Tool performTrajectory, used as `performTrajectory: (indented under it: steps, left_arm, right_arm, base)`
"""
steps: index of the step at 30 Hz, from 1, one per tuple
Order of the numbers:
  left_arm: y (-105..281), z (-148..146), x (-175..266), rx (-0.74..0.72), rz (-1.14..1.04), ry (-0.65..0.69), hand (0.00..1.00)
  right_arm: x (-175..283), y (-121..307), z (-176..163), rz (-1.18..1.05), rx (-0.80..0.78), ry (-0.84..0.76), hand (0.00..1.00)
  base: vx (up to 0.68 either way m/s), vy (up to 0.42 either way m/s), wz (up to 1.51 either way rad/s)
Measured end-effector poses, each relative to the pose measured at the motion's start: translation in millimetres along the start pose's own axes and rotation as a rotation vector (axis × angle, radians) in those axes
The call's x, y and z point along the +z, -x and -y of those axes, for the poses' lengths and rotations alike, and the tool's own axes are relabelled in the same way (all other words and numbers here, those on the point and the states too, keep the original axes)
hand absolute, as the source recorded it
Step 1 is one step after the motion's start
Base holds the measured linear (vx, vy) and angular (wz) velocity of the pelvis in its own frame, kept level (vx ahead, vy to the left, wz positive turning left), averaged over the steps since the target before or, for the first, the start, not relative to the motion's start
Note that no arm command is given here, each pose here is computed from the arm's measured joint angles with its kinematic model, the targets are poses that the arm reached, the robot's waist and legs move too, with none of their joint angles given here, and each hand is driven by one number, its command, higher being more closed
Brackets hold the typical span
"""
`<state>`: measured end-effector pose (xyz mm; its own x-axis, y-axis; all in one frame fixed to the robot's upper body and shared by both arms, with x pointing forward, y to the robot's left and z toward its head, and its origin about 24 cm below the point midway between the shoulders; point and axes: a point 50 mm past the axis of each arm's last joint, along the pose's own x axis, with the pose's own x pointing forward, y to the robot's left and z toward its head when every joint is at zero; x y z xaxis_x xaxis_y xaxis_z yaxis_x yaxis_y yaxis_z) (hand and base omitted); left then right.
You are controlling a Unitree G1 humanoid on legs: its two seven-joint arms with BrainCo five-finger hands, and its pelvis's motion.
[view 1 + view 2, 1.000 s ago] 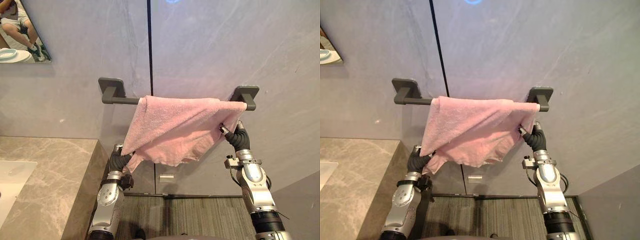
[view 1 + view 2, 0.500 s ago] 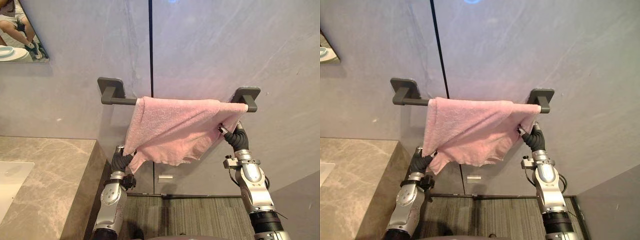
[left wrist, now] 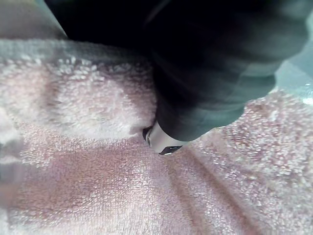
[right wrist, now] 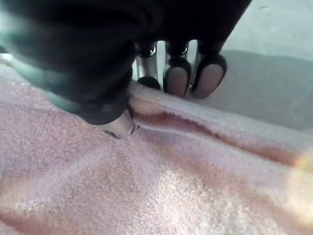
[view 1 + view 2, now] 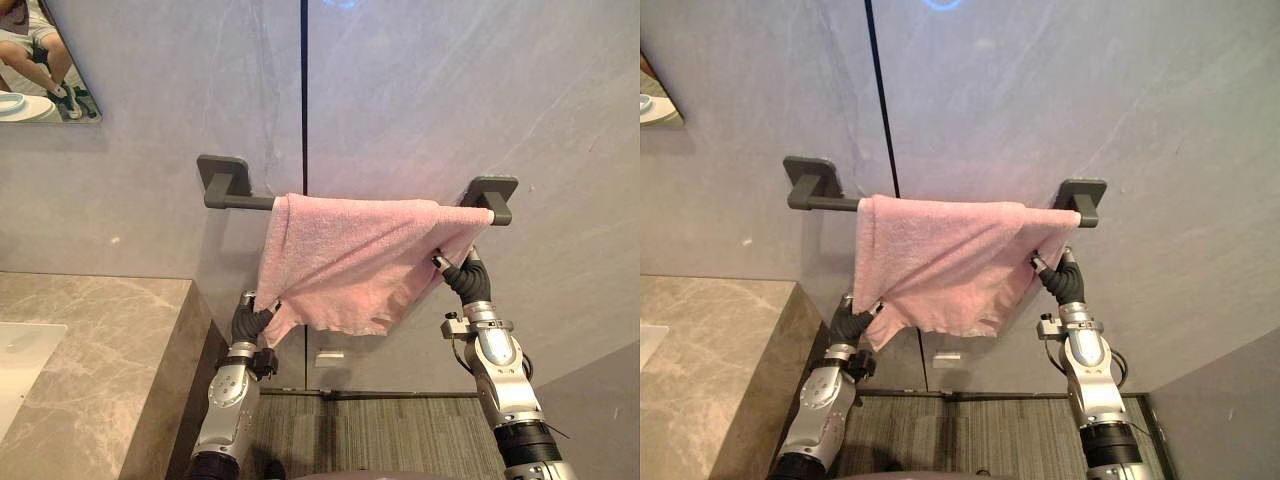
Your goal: Organize washtable
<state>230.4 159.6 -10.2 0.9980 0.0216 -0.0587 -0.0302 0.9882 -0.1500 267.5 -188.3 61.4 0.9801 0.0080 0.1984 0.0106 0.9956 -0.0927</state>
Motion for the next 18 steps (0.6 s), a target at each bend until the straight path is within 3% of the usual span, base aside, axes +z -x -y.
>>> performTrajectory:
  steps: [4, 5, 7, 8, 18]
  left_arm:
    - [0.6, 5.2, -2.6, -0.032, -0.011, -0.031, 1.00]
    - [0.8, 7.2, -3.6, -0.041, -0.016, -0.032, 0.00]
    - [1.3, 8.0, -6.1, -0.045, -0.027, -0.034, 0.00]
    - [1.6, 7.6, -7.3, -0.043, -0.033, -0.035, 0.00]
    - [7.1, 3.5, -19.7, -0.031, -0.097, -0.059, 0.00]
  right_arm:
    - [-0.9, 0.3, -3.6, 0.001, 0.003, 0.000, 1.00]
    - [-1.2, 0.4, -5.4, 0.001, 0.004, -0.007, 1.00]
    - [-1.6, 0.5, -8.0, 0.000, 0.013, -0.008, 1.00]
    - [-2.1, 0.8, -10.3, -0.002, 0.020, -0.011, 0.00]
    - [-54.1, 29.8, -23.0, -0.289, 0.053, 0.003, 0.00]
  base:
    - [0.00, 0.000, 0.00]
    - [0.00, 0.000, 0.00]
    - [0.00, 0.000, 0.00]
    - [0.00, 0.000, 0.00]
    - [0.00, 0.000, 0.00]
